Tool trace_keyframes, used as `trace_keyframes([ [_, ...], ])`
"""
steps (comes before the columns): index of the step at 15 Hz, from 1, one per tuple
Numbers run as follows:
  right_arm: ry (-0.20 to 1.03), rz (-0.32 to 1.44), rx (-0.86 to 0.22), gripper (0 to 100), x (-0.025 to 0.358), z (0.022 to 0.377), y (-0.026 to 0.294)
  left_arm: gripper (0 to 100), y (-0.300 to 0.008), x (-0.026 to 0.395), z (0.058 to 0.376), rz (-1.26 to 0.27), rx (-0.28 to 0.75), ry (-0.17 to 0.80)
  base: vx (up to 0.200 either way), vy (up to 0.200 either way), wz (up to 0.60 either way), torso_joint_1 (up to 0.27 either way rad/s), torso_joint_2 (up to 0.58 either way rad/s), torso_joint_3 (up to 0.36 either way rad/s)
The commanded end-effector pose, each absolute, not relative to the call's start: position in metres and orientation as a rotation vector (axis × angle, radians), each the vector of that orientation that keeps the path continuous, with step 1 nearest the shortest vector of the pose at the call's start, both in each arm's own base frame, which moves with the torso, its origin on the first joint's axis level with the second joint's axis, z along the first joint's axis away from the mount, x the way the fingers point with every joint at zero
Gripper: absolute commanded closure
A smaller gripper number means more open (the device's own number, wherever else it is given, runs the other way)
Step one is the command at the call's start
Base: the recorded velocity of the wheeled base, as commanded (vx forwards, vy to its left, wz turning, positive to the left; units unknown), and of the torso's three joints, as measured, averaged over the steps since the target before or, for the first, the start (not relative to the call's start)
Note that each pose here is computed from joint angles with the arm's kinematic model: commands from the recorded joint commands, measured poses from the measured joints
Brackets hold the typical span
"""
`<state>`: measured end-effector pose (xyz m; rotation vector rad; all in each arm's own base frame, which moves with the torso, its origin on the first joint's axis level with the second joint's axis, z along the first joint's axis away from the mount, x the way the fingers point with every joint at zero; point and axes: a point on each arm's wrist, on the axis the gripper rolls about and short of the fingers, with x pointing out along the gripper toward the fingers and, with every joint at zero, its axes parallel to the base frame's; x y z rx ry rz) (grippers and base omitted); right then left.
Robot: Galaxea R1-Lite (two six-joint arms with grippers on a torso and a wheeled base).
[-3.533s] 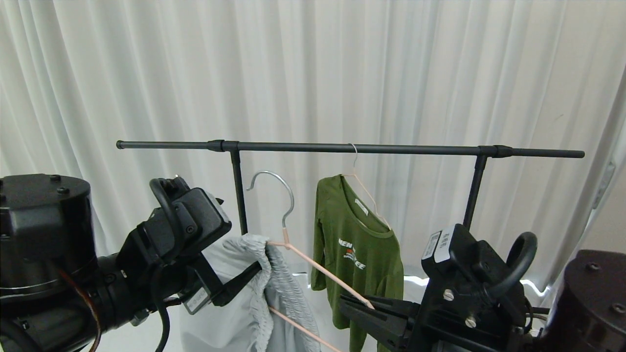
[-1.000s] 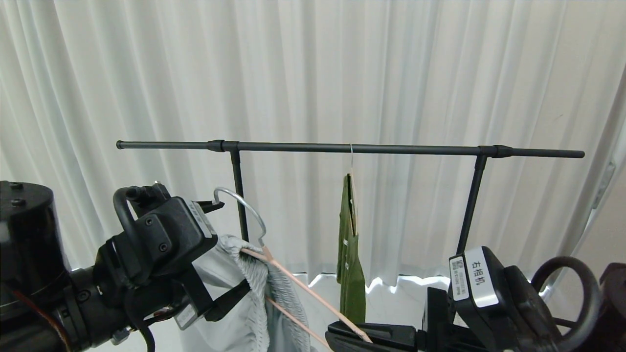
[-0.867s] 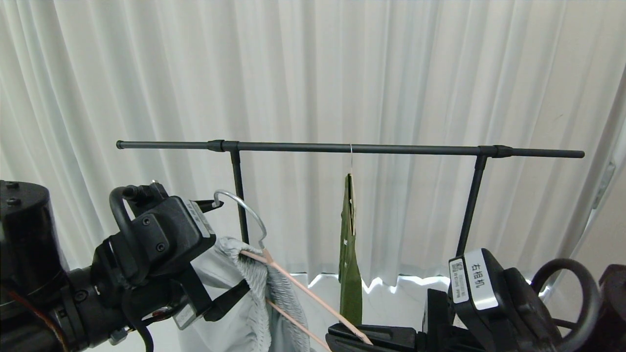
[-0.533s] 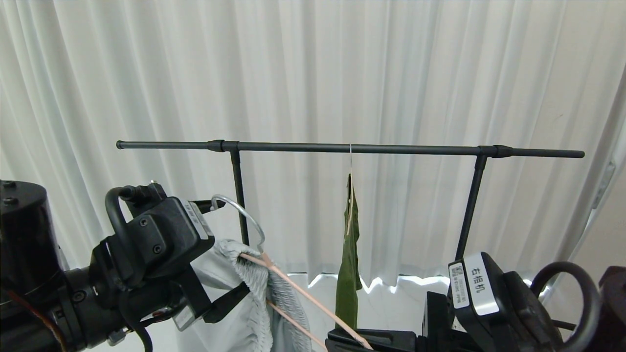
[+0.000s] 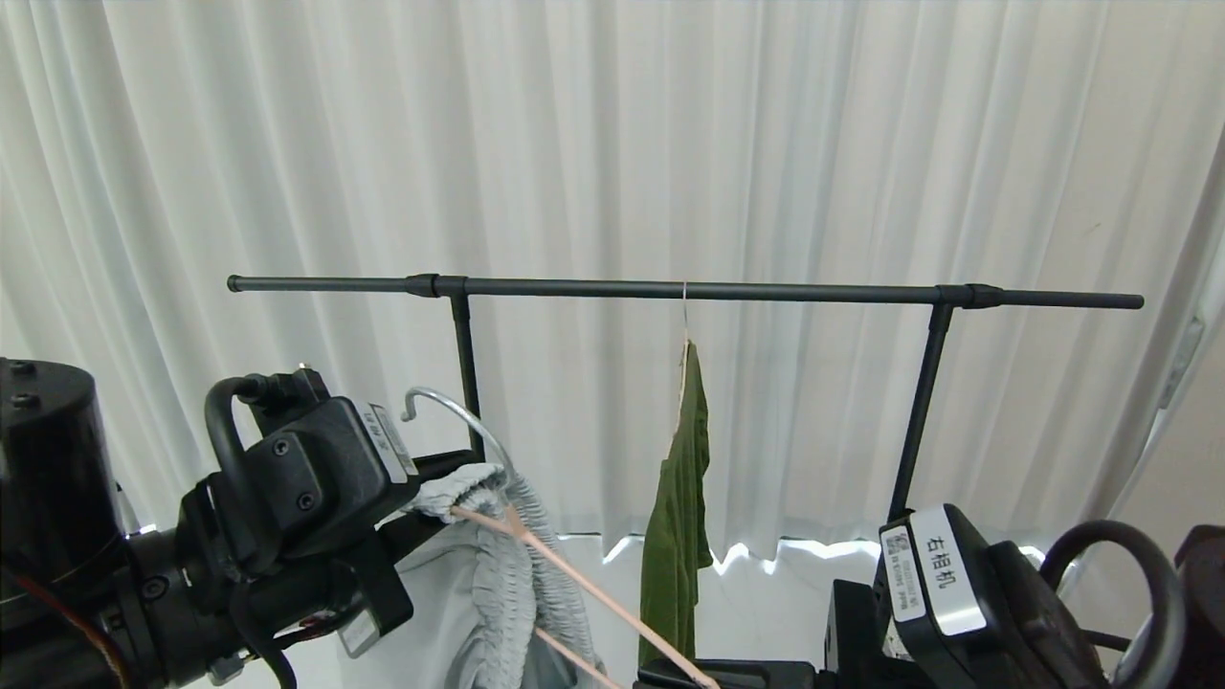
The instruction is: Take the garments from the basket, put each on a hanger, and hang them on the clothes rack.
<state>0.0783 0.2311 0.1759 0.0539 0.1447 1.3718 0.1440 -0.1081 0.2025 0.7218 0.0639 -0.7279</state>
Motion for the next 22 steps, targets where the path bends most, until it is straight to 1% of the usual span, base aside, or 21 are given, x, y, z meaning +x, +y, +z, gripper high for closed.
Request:
trace_keyframes([
  [1, 0.146, 1.369, 0.054, 100, 0.078, 0.176, 0.231, 100, -0.107, 0.143, 0.202, -0.732, 0.719, 0.063, 0.000, 0.000, 0.00, 0.000, 0.00, 0.000],
  [4, 0.139, 1.347, 0.060, 100, 0.081, 0.178, 0.227, 100, -0.106, 0.142, 0.200, -0.730, 0.717, 0.070, 0.000, 0.000, 0.00, 0.000, 0.00, 0.000],
  [5, 0.151, 1.338, 0.050, 0, 0.082, 0.174, 0.224, 100, -0.105, 0.141, 0.201, -0.726, 0.715, 0.068, 0.000, 0.000, 0.00, 0.000, 0.00, 0.000],
  [7, 0.160, 1.316, 0.048, 0, 0.084, 0.171, 0.223, 100, -0.102, 0.140, 0.200, -0.714, 0.711, 0.072, 0.000, 0.000, 0.00, 0.000, 0.00, 0.000],
  [11, 0.153, 1.213, 0.052, 0, 0.098, 0.171, 0.217, 100, -0.090, 0.143, 0.198, -0.639, 0.710, 0.098, 0.000, 0.000, 0.00, 0.000, 0.00, 0.000],
  [12, 0.137, 1.166, 0.049, 0, 0.107, 0.173, 0.214, 100, -0.085, 0.145, 0.196, -0.592, 0.712, 0.121, 0.000, 0.000, 0.00, 0.000, 0.00, 0.000],
  [14, 0.088, 1.076, 0.012, 0, 0.125, 0.178, 0.208, 100, -0.078, 0.146, 0.190, -0.497, 0.726, 0.172, 0.000, 0.000, 0.00, 0.000, 0.00, 0.000],
  [16, 0.101, 0.954, -0.076, 0, 0.141, 0.167, 0.201, 100, -0.071, 0.149, 0.186, -0.393, 0.697, 0.227, 0.000, 0.000, 0.00, 0.000, 0.00, 0.000],
  [17, 0.106, 0.911, -0.086, 0, 0.144, 0.164, 0.201, 100, -0.069, 0.151, 0.185, -0.353, 0.676, 0.251, 0.000, 0.000, 0.00, 0.000, 0.00, 0.000],
  [19, 0.115, 0.900, -0.090, 0, 0.145, 0.162, 0.201, 100, -0.065, 0.154, 0.184, -0.294, 0.666, 0.272, 0.000, 0.000, 0.00, 0.000, 0.00, 0.000],
  [22, 0.134, 0.902, -0.098, 0, 0.147, 0.157, 0.205, 100, -0.065, 0.156, 0.185, -0.288, 0.667, 0.275, 0.000, 0.000, 0.00, 0.000, 0.00, 0.000],
])
